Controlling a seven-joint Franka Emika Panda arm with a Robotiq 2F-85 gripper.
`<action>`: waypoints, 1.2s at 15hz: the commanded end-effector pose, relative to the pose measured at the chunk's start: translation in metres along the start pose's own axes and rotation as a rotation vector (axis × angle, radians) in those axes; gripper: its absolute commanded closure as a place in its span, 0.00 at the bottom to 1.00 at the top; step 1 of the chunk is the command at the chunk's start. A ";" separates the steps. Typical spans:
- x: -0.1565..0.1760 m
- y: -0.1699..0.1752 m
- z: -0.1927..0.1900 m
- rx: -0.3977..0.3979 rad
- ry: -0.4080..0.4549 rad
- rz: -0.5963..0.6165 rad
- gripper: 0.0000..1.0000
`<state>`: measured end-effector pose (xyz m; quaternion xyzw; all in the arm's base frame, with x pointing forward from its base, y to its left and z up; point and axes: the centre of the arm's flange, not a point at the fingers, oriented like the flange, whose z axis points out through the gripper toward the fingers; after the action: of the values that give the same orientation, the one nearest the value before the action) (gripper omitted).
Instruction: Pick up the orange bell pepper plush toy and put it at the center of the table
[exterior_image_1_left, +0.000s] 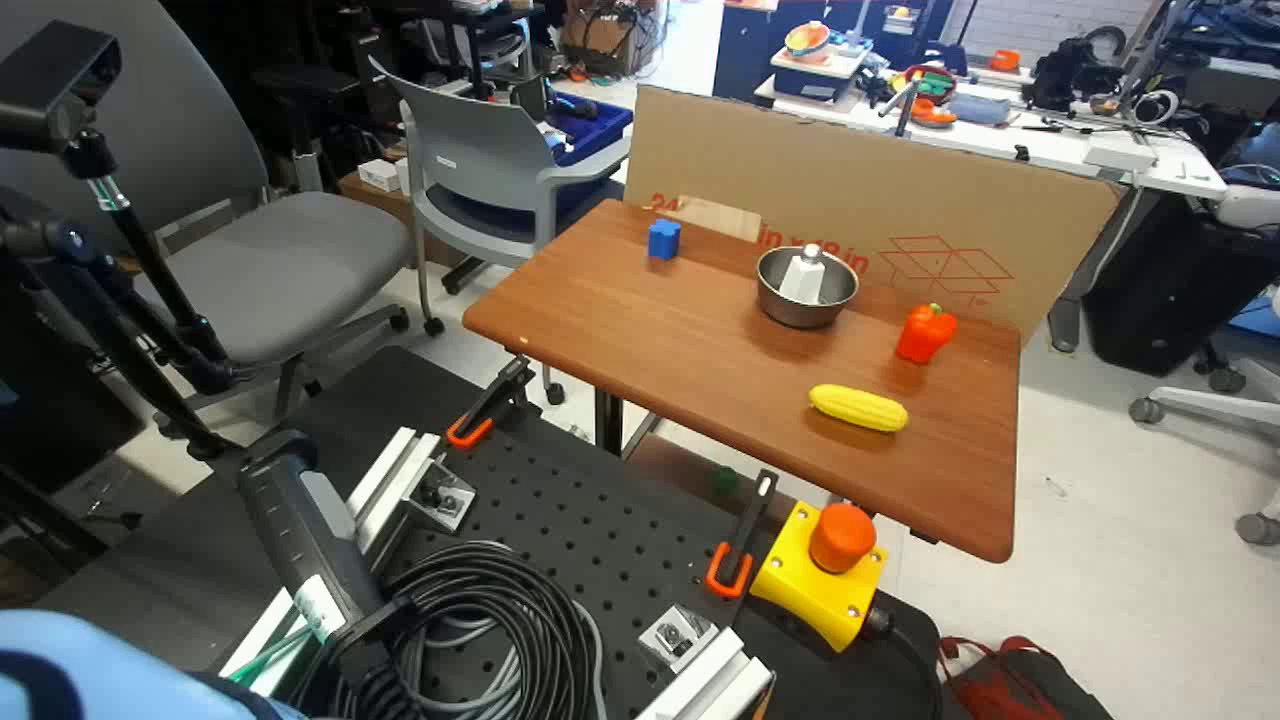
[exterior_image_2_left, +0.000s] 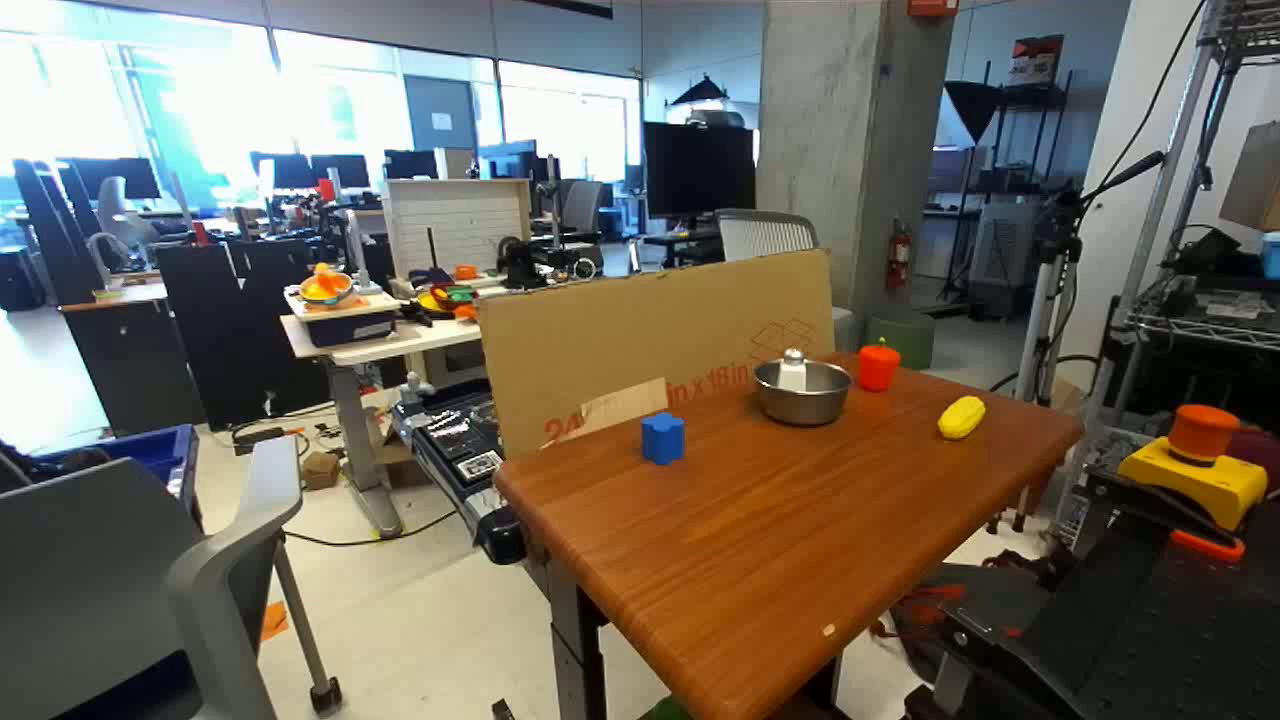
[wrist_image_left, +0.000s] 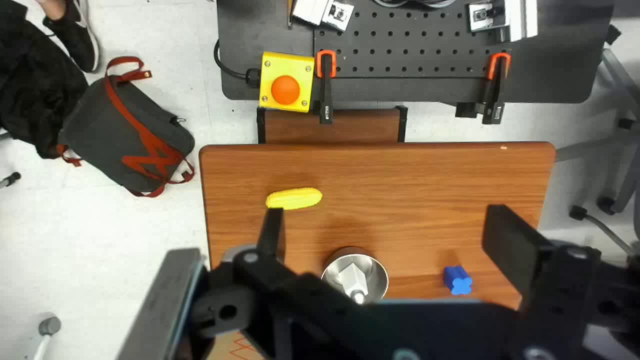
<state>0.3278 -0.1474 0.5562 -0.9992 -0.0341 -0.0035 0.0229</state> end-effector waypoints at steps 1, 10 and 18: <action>0.000 0.000 0.000 0.000 0.000 0.000 0.00; 0.024 -0.007 0.013 -0.008 0.001 0.018 0.00; 0.142 -0.017 0.087 -0.133 0.053 0.095 0.00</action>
<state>0.4183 -0.1158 0.4980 -0.9994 -0.0017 -0.0276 -0.0226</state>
